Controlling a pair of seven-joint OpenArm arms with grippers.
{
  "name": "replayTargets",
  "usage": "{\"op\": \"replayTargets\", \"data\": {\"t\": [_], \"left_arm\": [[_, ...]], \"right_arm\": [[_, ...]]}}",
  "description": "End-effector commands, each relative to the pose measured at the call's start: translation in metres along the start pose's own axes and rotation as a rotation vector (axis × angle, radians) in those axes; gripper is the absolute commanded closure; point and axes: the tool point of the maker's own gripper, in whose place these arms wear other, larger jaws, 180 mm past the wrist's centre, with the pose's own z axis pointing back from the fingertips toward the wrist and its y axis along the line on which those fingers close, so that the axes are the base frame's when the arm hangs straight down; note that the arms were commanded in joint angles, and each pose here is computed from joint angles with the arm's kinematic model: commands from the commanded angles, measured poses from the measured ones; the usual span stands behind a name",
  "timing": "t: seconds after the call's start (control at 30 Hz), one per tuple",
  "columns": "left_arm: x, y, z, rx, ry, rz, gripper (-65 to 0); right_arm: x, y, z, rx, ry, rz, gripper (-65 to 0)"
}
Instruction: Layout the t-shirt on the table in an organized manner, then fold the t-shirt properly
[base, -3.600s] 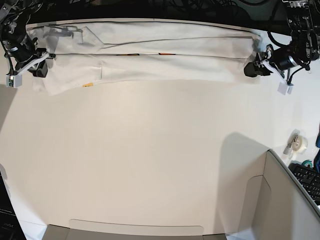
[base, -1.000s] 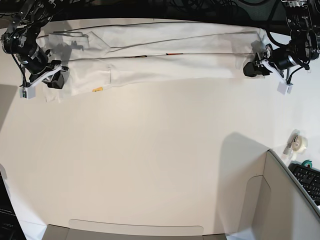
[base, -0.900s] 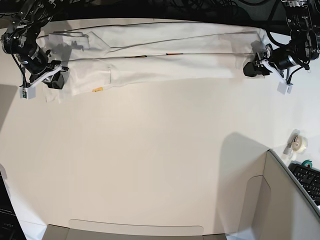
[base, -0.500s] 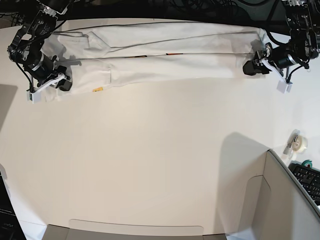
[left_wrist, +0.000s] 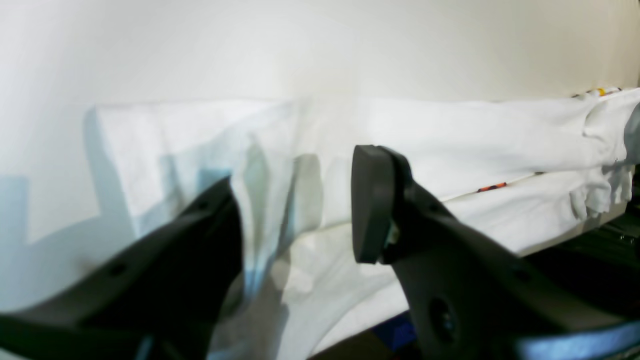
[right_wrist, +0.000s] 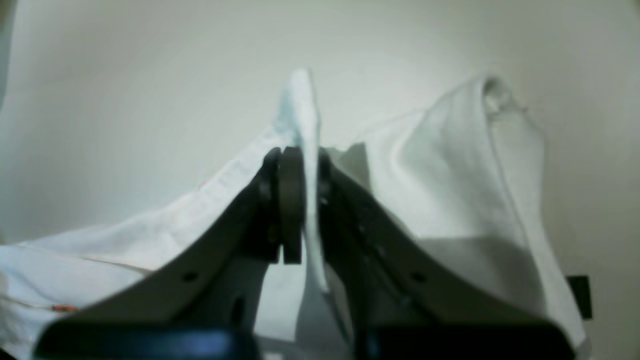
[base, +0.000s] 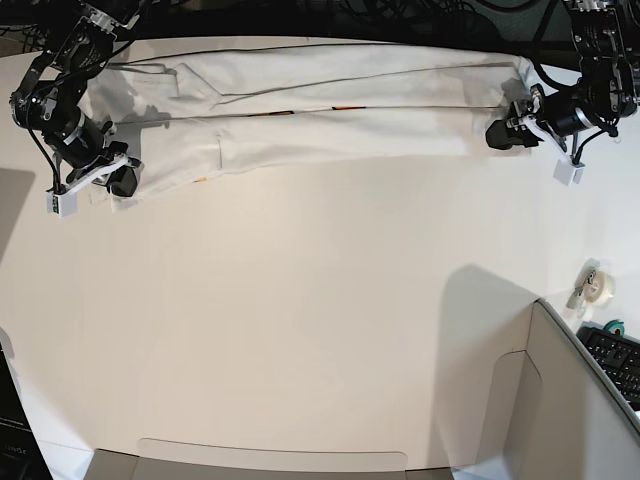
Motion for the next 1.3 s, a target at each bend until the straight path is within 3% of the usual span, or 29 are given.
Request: {"op": "replayTargets", "data": {"t": [0.0, 0.27, 0.4, 0.67, 0.97, 1.17, 1.27], "left_arm": [[0.011, -0.001, 0.006, -0.001, -0.028, -0.019, -21.5], [0.013, -0.002, 0.006, -0.003, -0.032, -0.021, -20.7], [0.013, -0.002, 0.006, -0.001, -0.032, -0.021, -20.7], [0.013, -0.002, 0.006, -0.002, -0.033, -0.02, -20.7], [0.01, -0.005, 0.002, -0.016, -0.038, -0.006, -20.7], [0.013, -0.004, 0.004, -0.013, -0.047, -0.005, -20.7], [0.014, -0.004, 0.005, -0.012, -0.049, -0.007, -20.9]], "right_arm": [[0.013, 0.011, 0.003, 0.026, -0.038, 0.046, -0.7], [-0.015, 0.058, 0.011, 0.104, 0.034, 0.195, 0.0], [-0.044, 0.07, 0.019, 0.141, 0.133, 0.295, 0.0], [-0.108, 0.064, 0.035, 0.18, 0.367, 0.426, 0.0], [-0.11, 0.051, 0.04, 0.151, 0.395, 0.454, -0.8], [-0.102, 0.043, 0.041, 0.123, 0.379, 0.451, -25.1], [-0.091, 0.033, 0.044, 0.089, 0.341, 0.424, -33.8]]}}
